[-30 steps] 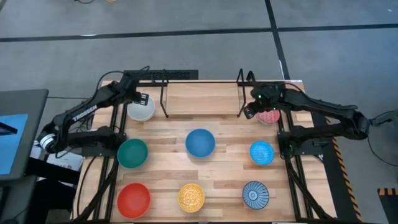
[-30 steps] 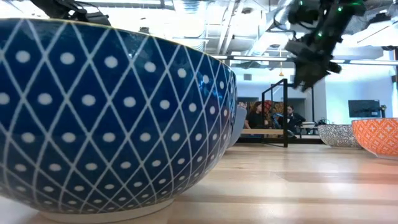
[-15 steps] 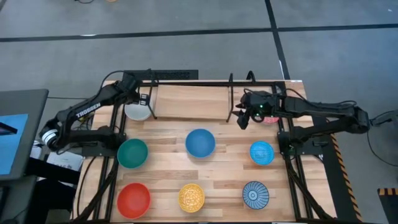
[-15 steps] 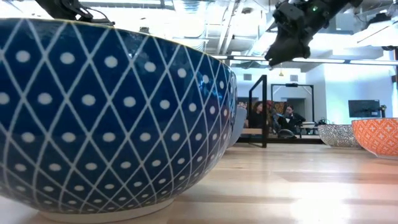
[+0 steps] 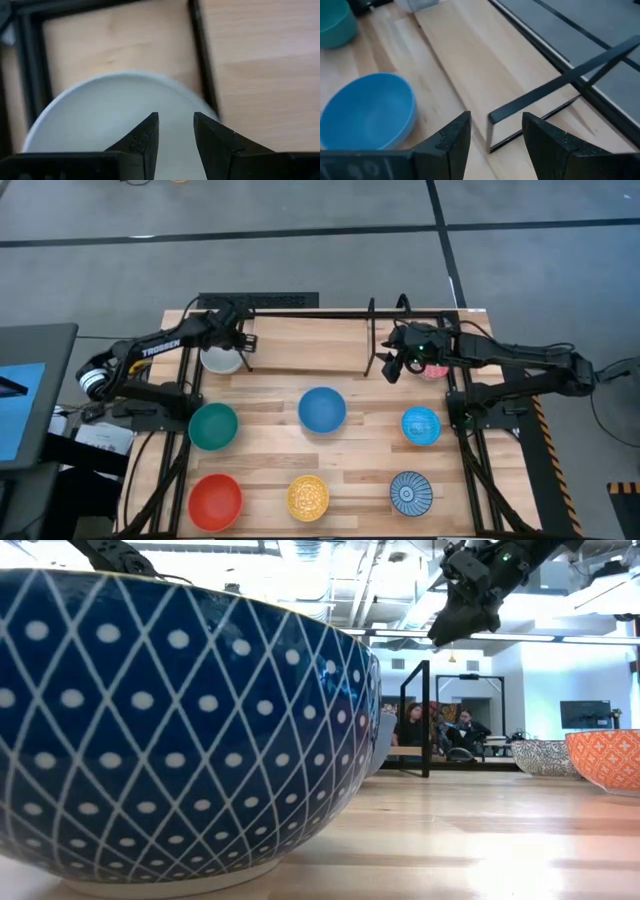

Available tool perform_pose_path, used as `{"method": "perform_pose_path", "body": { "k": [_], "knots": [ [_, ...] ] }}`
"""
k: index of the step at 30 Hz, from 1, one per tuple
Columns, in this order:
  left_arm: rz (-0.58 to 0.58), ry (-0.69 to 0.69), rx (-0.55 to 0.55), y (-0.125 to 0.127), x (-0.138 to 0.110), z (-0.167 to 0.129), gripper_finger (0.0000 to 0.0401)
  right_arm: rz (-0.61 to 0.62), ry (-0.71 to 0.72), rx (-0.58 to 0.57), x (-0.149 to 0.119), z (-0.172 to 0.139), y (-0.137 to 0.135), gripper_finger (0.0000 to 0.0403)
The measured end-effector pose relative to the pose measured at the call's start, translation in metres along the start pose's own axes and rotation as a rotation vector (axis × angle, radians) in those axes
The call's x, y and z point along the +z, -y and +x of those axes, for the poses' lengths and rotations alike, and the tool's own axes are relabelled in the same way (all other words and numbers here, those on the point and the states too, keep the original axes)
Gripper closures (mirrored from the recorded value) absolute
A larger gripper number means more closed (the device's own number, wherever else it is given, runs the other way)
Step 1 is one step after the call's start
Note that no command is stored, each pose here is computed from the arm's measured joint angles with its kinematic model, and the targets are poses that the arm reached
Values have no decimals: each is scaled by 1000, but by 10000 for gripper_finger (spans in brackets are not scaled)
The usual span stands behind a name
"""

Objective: Place and stack bowls onto a shelf
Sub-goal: Put the white bowl on the shelf

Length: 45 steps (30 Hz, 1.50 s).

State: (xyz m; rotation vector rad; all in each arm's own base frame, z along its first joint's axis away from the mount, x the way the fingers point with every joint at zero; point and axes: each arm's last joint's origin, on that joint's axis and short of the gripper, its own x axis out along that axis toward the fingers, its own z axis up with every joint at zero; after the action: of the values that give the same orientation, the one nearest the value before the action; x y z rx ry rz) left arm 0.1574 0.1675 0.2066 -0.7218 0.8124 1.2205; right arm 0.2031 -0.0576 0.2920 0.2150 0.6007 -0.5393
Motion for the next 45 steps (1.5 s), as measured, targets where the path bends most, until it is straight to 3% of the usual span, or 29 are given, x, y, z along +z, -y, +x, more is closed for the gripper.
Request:
{"method": "perform_pose_path", "body": {
  "k": [7,14,18,31,40,45],
  "knots": [
    [-39,2,-107,13,0,-4,292,7,3,-44,2,2,12,201],
    [-39,73,-190,32,17,-26,292,6,15,-68,5,3,19,200],
    [-25,45,-136,30,14,-28,292,-8,15,-72,5,4,20,201],
    [-6,-63,-218,63,10,14,292,-25,83,-55,12,4,19,200],
    [132,-91,-60,45,19,-25,292,-34,62,-61,9,8,19,200],
    [128,-138,20,24,19,-31,292,-35,43,-66,3,11,21,200]
  ]
}}
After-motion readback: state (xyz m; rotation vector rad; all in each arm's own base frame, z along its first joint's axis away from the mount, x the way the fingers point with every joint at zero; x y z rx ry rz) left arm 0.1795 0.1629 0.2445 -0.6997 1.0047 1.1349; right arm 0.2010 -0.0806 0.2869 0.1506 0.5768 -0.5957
